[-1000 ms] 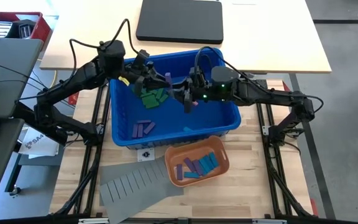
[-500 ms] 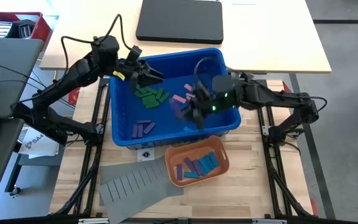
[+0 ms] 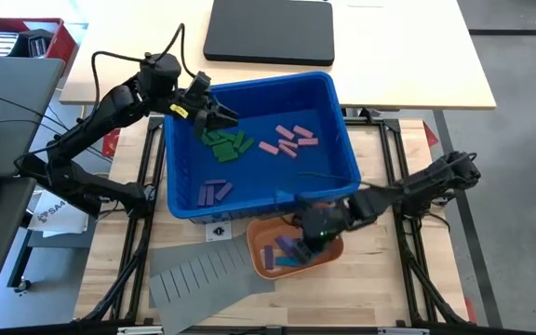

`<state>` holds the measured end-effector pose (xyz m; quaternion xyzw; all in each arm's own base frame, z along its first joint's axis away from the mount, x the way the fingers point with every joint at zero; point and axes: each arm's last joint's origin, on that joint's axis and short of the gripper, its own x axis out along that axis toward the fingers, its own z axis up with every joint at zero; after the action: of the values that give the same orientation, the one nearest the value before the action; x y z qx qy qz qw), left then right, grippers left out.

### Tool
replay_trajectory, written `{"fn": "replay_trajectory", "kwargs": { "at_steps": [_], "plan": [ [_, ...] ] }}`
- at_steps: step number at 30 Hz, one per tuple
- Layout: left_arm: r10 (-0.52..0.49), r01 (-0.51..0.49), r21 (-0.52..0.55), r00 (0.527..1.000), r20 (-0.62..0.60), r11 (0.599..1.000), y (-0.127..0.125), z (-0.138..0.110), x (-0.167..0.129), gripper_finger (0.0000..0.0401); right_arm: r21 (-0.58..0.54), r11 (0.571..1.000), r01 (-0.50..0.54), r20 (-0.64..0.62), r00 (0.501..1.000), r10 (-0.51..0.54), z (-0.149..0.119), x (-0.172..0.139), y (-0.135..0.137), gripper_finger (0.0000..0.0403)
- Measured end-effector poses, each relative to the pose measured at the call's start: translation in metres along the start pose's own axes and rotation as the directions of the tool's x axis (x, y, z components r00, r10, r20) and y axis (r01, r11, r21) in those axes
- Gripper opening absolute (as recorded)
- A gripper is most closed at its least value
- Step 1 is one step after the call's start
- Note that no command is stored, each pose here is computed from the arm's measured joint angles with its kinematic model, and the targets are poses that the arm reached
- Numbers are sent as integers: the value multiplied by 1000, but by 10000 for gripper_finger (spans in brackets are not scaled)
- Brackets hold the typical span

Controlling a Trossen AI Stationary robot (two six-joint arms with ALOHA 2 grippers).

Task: Sort blocks
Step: Put the purple block into the orange bin

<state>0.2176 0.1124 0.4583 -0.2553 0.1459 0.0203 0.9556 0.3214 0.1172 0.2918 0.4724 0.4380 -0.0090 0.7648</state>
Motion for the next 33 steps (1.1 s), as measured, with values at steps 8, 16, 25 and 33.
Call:
{"fn": "replay_trajectory", "kwargs": {
  "at_steps": [8,16,25,33],
  "plan": [
    [19,-19,6,998,-56,1000,2,-6,0,184,265,943,203,-34,979,-201,-18,26,-55,104],
    [26,-26,-6,997,-77,1000,3,-8,0,184,319,902,292,-60,956,-288,-19,33,-89,104],
    [27,-28,-10,996,-81,1000,3,-9,0,184,321,892,318,-73,948,-311,-20,35,-98,130],
    [36,-37,-2,993,-112,999,4,-12,-1,184,314,902,296,-78,955,-286,-16,31,-91,126]
  ]
}}
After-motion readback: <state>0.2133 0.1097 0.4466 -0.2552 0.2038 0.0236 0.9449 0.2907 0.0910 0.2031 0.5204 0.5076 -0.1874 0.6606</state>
